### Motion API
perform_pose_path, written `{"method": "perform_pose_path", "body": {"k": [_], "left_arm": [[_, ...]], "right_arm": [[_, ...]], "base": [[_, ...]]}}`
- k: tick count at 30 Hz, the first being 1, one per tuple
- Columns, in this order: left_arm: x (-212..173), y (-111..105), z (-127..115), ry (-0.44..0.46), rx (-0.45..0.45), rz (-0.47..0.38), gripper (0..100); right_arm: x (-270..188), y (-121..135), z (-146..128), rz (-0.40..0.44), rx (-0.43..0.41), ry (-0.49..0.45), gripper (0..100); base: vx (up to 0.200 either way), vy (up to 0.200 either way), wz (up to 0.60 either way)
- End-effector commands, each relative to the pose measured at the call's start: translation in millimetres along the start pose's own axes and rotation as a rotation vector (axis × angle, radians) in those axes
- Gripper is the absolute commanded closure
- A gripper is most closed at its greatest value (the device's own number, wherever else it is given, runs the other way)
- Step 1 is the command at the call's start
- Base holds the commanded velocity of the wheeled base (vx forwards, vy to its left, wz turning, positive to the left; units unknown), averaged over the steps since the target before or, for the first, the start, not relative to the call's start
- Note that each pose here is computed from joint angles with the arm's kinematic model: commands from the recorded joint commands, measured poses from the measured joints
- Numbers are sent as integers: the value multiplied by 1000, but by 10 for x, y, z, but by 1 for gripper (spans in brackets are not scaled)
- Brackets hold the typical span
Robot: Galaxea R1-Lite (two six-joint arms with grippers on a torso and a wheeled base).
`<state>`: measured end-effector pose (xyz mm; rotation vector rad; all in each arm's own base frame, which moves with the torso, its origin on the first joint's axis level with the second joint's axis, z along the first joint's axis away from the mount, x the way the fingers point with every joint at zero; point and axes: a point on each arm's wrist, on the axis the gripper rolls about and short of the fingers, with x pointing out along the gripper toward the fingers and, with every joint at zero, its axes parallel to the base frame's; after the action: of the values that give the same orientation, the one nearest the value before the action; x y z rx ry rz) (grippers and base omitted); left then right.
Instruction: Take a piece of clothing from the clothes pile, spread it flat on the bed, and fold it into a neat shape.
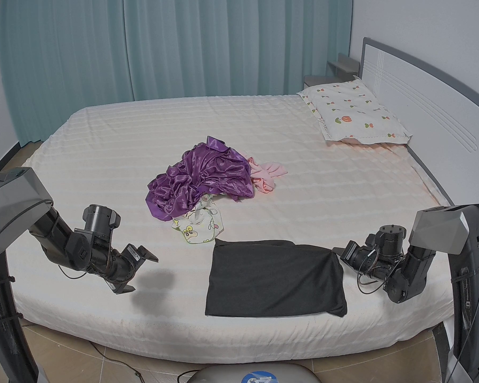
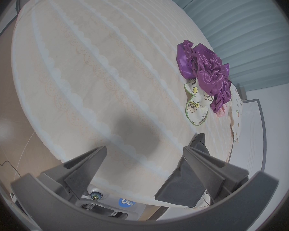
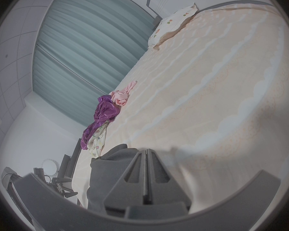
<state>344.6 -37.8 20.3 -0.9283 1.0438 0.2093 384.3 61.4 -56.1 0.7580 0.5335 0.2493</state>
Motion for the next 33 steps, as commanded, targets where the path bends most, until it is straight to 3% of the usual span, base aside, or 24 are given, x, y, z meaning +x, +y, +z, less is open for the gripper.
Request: {"method": "perform_pose_path", "body": {"k": [1, 7, 8, 13, 19, 27, 31, 32, 33], "left_arm": [[0, 1, 1, 0, -1, 0, 0], [0, 1, 1, 0, -1, 0, 0], [0, 1, 1, 0, -1, 0, 0], [0, -3, 4, 0, 0, -2, 0], [-102, -36, 7, -15, 4, -21, 0], [-1425, -422, -151, -224, 105, -307, 0], [-2147, -389, -329, -398, 171, -420, 0], [-2147, -389, -329, -398, 171, -420, 0], [-2362, -319, -429, -449, 220, -437, 0]], "right_arm": [[7, -29, -21, -7, 1, 6, 100], [8, -53, -37, -12, 1, 12, 100], [8, -53, -37, -12, 1, 12, 0], [-23, -21, 2, 0, -7, -7, 0], [-624, 412, 369, 41, -56, -110, 0], [-1991, 1177, 607, 154, -189, -278, 0], [-2647, 1400, 525, 165, -277, -316, 0], [-2647, 1400, 525, 165, -277, -316, 0], [-2899, 1481, 488, 178, -290, -334, 0]], "base": [[0, 0, 0], [0, 0, 0], [0, 0, 0], [0, 0, 0], [0, 0, 0], [0, 0, 0], [0, 0, 0], [0, 0, 0], [0, 0, 0]]}}
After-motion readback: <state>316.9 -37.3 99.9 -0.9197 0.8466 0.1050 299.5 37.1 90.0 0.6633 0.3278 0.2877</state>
